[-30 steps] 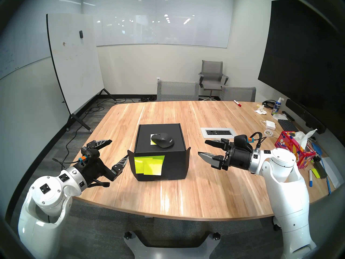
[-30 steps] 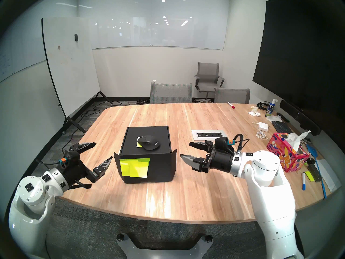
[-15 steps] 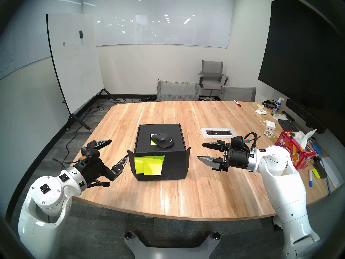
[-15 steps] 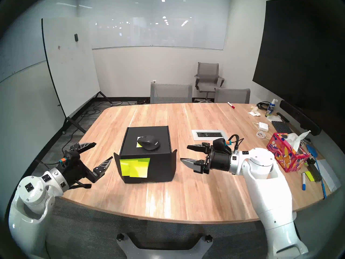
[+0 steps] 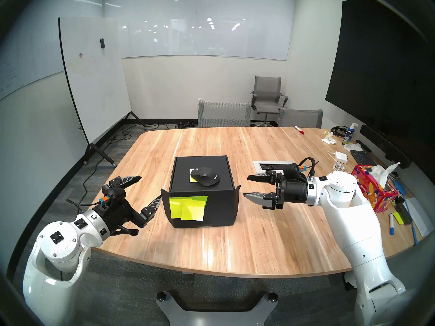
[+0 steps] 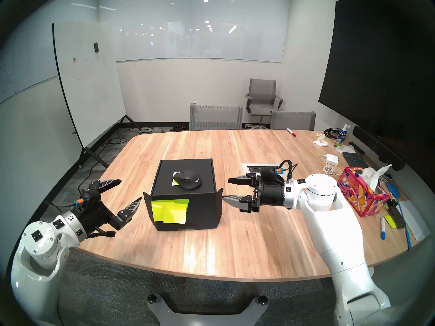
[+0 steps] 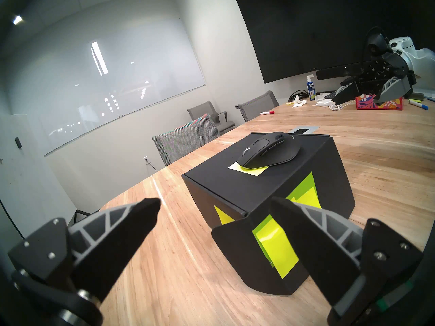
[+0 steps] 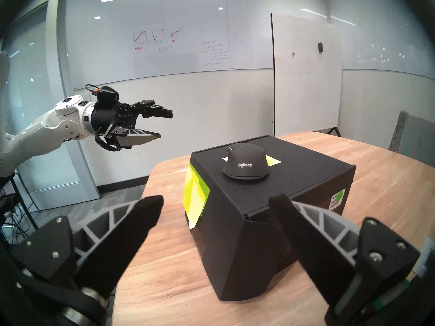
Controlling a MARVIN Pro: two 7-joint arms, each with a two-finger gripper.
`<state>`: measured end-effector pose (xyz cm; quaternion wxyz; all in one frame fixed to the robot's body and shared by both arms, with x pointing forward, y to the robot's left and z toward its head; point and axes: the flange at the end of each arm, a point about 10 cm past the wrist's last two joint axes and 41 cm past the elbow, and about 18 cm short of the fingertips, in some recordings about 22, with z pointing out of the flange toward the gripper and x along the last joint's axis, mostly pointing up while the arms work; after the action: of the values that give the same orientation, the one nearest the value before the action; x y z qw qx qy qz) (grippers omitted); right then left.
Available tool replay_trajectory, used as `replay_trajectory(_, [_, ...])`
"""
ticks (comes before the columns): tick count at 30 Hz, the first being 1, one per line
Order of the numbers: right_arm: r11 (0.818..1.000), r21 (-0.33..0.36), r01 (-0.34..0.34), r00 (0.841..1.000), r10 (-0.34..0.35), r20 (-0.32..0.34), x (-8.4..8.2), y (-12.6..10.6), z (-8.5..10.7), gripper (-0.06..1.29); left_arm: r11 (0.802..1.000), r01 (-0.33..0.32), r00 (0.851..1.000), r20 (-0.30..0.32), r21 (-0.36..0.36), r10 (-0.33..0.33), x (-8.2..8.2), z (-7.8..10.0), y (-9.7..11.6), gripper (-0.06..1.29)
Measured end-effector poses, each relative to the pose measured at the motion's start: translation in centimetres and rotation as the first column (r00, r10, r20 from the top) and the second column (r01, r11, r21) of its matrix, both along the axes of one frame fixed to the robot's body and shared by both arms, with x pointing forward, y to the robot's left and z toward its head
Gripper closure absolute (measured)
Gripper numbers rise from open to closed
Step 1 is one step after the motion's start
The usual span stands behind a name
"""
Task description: Open the box and place the mouse inside
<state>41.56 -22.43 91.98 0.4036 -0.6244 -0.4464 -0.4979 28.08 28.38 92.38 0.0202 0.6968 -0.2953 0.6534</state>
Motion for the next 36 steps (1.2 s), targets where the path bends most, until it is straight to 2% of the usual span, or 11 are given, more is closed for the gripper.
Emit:
replay_trajectory(15, [0.998, -0.017, -0.059, 0.998, 0.059, 0.023, 2.3, 0.7, 0.8, 0.00, 1.000, 0.000, 1.000, 0.000, 0.000, 0.000, 0.0, 0.0, 0.0, -0.04])
replay_trajectory(36, [0.996, -0.016, -0.082, 0.994, 0.083, 0.068, 2.9, 0.8, 2.1, 0.00, 1.000, 0.000, 1.000, 0.000, 0.000, 0.000, 0.0, 0.0, 0.0, -0.04])
